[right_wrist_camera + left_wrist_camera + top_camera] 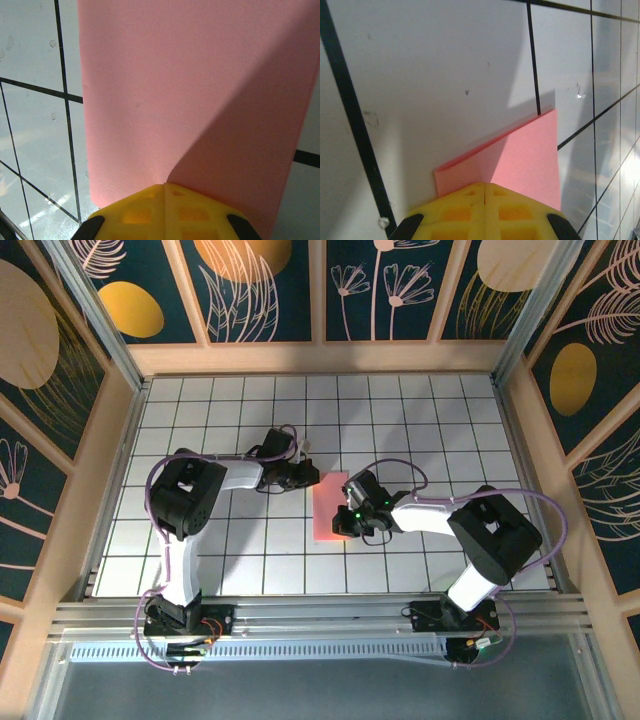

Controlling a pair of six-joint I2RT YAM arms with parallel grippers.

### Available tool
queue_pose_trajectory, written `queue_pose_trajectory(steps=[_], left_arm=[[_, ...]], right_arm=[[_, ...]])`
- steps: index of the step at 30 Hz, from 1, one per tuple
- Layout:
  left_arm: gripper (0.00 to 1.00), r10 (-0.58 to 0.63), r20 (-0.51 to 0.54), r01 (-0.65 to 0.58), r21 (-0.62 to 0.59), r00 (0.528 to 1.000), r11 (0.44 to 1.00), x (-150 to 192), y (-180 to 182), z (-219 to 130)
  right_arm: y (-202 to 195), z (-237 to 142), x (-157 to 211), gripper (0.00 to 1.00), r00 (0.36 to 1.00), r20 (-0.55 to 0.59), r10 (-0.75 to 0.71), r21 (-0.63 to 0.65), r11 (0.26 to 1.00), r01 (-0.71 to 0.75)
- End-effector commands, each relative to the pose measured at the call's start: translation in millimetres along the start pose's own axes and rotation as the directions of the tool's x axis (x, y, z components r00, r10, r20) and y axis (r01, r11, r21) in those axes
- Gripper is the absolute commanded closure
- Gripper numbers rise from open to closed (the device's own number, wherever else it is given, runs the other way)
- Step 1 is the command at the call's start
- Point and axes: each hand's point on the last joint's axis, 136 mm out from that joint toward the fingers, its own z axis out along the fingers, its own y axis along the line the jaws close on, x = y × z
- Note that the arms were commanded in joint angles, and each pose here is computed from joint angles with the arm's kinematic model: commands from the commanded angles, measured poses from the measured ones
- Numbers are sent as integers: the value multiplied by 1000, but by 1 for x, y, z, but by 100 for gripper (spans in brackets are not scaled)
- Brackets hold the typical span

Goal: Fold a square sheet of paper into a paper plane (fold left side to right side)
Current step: First fold the square sheet of paper in half at the center of the table, then hold the square sheet of paper at the center of the table.

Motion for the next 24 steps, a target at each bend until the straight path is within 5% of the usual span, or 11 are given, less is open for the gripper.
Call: queue_pose_trajectory(steps=[1, 14, 24], left_arm=[[100, -13, 50, 18, -104, 999, 994, -22, 39, 4], [100, 43, 105, -33, -93, 994, 995, -29, 17, -33], [100, 22, -29, -22, -1, 999, 1000, 66, -23, -49]], right_arm=[[-78, 5, 53, 100, 986, -135, 100, 296, 953, -56], [-73, 5, 49, 100, 987, -120, 104, 274, 959, -67], [-70, 8, 45, 100, 988, -117, 97, 271, 960, -62]])
